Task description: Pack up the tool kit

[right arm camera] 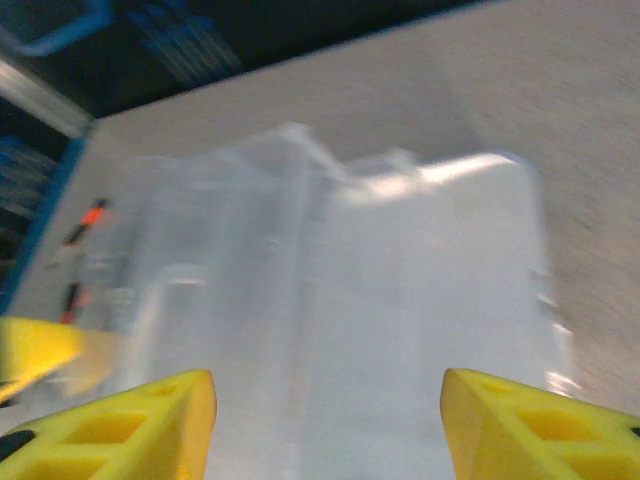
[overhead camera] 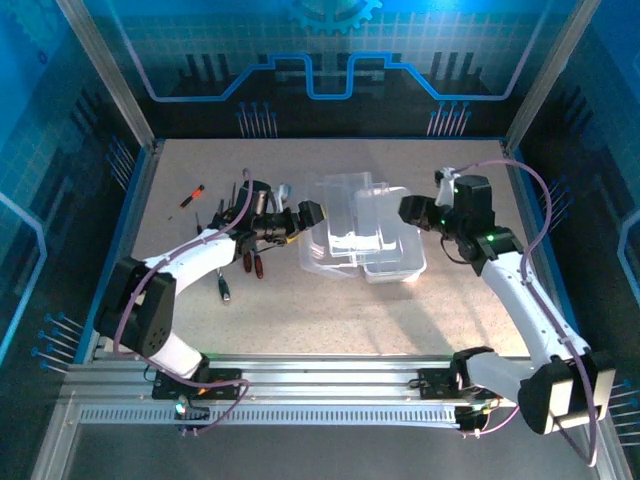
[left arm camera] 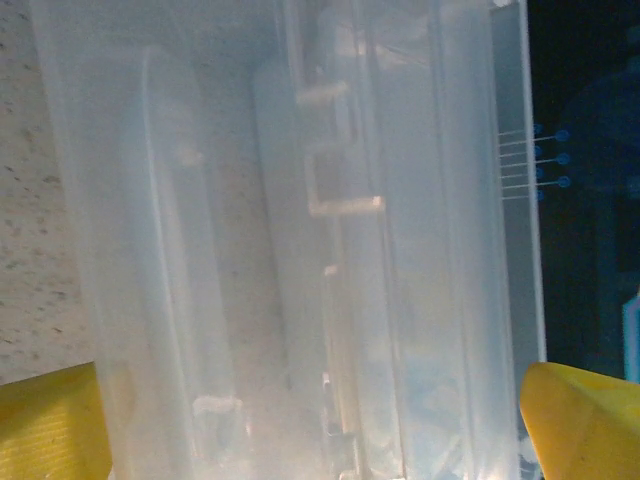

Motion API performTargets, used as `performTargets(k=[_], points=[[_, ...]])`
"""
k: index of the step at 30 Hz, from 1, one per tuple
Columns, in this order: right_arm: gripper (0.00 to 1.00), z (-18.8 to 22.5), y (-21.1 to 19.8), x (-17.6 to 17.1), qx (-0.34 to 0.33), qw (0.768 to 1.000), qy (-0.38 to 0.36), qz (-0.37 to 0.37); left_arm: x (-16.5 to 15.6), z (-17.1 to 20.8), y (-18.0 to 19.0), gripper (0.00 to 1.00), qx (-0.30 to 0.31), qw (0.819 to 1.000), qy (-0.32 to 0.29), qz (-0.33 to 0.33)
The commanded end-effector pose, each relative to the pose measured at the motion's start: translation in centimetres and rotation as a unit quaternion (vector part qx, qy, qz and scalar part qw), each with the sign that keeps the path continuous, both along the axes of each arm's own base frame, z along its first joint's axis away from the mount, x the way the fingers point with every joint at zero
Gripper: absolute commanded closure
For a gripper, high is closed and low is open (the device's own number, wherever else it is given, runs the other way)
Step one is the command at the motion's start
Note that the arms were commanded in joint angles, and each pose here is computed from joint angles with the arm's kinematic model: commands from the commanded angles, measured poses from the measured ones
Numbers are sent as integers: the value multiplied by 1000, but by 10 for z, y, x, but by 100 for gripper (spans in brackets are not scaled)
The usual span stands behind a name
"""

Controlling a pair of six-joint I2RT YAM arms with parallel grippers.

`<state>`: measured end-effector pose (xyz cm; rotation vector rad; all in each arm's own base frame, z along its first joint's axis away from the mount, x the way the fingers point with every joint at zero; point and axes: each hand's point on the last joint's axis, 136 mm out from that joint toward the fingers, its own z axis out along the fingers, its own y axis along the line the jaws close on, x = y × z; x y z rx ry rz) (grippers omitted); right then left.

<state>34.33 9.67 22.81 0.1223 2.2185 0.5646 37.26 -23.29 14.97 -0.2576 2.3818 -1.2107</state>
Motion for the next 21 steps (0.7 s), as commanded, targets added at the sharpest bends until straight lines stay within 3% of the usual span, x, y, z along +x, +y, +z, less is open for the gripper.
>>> performTargets(k=[1,9,16,21], points=[[38,-68,-37,-8,-40,994,81,-58,13,-17,12,1,26,1000,8,6],[41,-132,-42,-10,-50,986,144,-64,33,-39,31,1,23,999,29,22],[51,-157,-40,-9,-44,983,167,-64,37,-22,43,1,26,999,17,24],[53,-159,-37,-8,-35,983,168,-62,35,-7,53,1,33,999,4,30]])
